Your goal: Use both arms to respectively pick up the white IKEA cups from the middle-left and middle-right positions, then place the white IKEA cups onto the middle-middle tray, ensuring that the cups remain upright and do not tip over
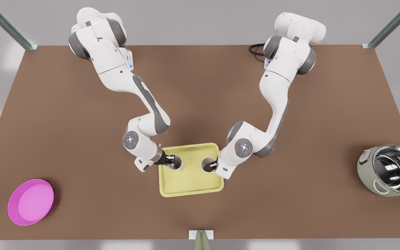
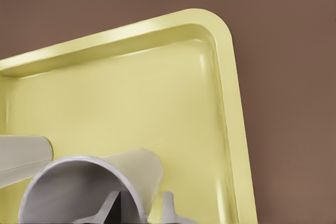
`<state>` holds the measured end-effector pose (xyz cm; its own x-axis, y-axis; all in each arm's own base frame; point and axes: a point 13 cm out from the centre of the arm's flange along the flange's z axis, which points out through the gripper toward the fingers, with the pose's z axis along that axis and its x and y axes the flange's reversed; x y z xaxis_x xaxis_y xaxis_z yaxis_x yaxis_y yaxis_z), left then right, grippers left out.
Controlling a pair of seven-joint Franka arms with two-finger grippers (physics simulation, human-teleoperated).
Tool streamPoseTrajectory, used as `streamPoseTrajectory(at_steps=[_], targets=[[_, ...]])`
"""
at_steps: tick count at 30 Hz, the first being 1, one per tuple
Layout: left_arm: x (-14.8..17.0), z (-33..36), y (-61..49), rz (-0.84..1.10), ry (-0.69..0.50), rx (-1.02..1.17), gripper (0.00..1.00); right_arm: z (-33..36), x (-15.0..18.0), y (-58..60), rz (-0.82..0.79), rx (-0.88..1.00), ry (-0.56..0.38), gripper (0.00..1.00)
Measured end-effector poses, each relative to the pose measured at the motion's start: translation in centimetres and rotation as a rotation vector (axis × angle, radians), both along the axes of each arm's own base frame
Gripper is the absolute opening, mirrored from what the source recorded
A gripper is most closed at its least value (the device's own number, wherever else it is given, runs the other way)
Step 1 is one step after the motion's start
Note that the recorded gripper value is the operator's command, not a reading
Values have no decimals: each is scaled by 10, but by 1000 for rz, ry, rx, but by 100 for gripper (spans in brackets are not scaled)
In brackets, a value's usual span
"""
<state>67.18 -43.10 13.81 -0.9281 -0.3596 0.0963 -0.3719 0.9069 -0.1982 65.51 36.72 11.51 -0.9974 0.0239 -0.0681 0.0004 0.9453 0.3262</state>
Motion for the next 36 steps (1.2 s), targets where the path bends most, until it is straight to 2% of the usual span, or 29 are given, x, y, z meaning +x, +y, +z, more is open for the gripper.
streamPoseTrajectory(at_steps=[2,4,6,8,9,10,12,16,19,22,26,30,36], targets=[[3,35,8,15,-4,3,100,0,1,0,-4,-1,-3,100],[19,128,55,61,-30,6,100,0,2,0,-8,-2,-6,100],[27,210,151,109,-38,81,100,0,2,0,-12,-2,-9,100],[17,246,243,127,-2,199,100,1,3,0,-16,-1,-11,100],[-14,258,289,123,40,261,100,4,5,-2,-19,-2,-16,100],[-51,264,311,96,78,302,100,15,10,-7,-25,-1,-28,100],[-81,263,317,25,129,317,100,59,26,-31,-48,-7,-64,100],[-97,263,318,-91,173,313,100,161,42,-111,-63,-62,-85,100],[-103,256,326,-151,210,307,100,198,46,-237,-111,-213,-41,100],[-108,251,339,-192,243,299,100,282,17,-292,-89,-277,-56,100],[-114,250,336,-257,264,275,100,353,-28,-281,8,-330,-40,100],[-119,252,335,-312,276,263,100,365,-60,-291,38,-376,40,100],[-125,250,334,-374,294,250,100,346,-77,-309,45,-404,147,100]])
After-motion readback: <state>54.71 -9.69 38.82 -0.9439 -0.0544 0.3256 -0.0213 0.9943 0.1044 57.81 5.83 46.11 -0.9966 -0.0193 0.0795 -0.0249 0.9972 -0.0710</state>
